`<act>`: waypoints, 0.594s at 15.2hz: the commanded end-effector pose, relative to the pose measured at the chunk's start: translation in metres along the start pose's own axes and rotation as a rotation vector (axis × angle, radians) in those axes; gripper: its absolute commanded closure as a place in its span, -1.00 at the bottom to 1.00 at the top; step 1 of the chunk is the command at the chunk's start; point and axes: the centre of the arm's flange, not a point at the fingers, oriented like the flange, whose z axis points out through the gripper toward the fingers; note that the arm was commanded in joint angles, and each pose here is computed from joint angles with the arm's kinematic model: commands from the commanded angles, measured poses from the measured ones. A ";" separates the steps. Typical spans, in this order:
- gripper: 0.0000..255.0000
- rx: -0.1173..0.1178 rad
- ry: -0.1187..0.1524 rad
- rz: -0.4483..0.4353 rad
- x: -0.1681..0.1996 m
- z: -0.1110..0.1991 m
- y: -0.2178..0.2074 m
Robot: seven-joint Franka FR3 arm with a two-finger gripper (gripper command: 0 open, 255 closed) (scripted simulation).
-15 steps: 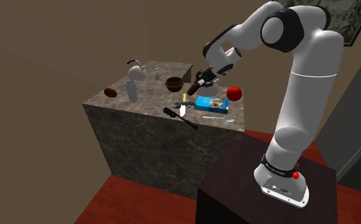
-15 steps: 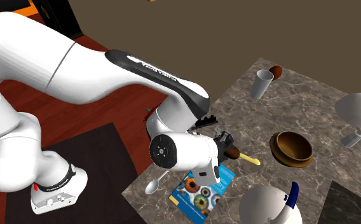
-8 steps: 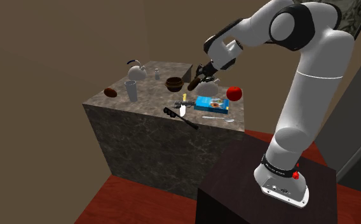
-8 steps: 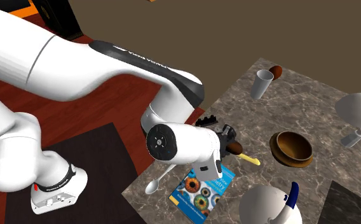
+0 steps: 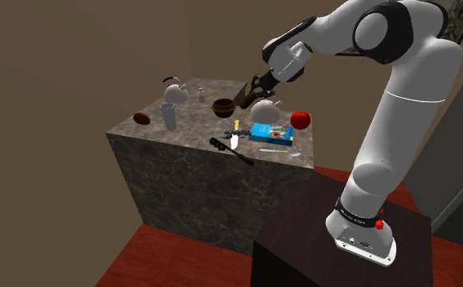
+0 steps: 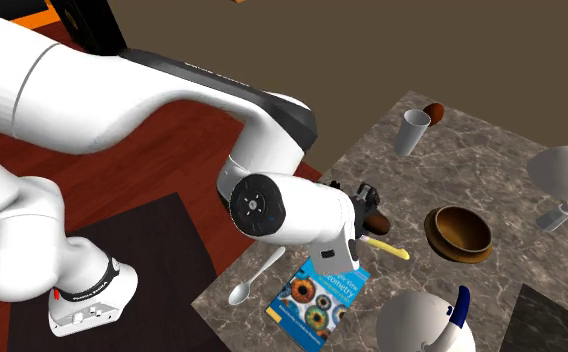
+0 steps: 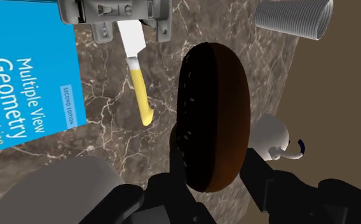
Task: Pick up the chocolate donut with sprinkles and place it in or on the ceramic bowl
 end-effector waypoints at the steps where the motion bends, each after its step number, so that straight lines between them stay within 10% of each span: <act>1: 1.00 0.000 0.000 0.000 0.013 0.009 -0.014; 9: 1.00 0.000 0.000 0.000 0.074 0.067 -0.078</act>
